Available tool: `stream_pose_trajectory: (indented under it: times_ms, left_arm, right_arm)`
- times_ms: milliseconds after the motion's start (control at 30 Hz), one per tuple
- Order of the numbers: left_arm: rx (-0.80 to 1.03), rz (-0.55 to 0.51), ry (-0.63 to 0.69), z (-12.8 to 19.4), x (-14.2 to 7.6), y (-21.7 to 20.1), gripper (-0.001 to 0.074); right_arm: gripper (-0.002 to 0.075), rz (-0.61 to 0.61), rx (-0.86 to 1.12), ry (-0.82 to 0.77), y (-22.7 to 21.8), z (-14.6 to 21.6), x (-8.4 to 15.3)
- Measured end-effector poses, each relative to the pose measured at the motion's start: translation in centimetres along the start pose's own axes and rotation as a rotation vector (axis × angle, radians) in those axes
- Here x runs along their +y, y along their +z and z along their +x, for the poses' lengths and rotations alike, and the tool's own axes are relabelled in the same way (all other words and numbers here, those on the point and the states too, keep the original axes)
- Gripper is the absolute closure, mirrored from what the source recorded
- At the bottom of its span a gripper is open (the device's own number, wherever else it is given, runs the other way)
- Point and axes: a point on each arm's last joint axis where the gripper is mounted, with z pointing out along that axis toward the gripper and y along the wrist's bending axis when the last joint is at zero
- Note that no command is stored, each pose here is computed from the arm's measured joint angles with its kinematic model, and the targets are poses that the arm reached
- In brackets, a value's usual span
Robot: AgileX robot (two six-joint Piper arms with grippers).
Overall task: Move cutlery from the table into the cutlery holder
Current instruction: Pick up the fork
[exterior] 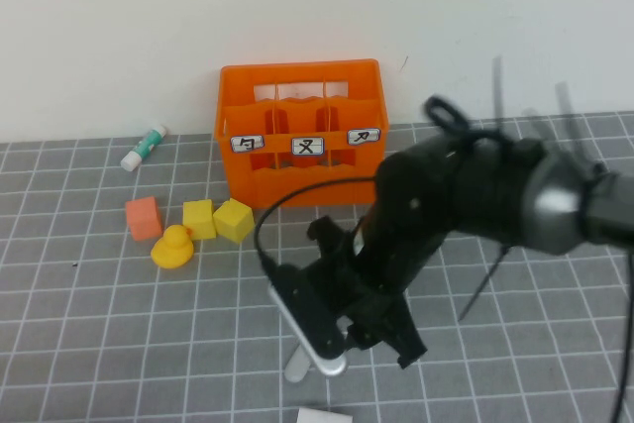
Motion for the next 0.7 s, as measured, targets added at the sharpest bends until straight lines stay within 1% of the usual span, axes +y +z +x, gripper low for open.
stream_pose_trajectory:
  times_ms: [200, 500, 600, 700]
  left_arm:
    - [0.000, 0.000, 0.000, 0.0, 0.0, 0.0, 0.0736]
    - [0.000, 0.000, 0.000, 0.0, 0.0, 0.0, 0.0736]
    - [0.000, 0.000, 0.000, 0.0, 0.0, 0.0, 0.0736]
    - [0.000, 0.000, 0.000, 0.0, 0.0, 0.0, 0.0736]
  right_arm:
    - [0.0363, -0.019, 0.022, -0.040, 2.9, -0.5, -1.1]
    - [0.0361, -0.012, 0.021, -0.045, 5.8, -0.7, -3.1]
    - [0.0361, -0.025, 0.024, -0.048, 6.6, -0.7, -3.2]
    - [0.0361, -0.067, 0.030, -0.070, 6.9, -0.6, -2.9]
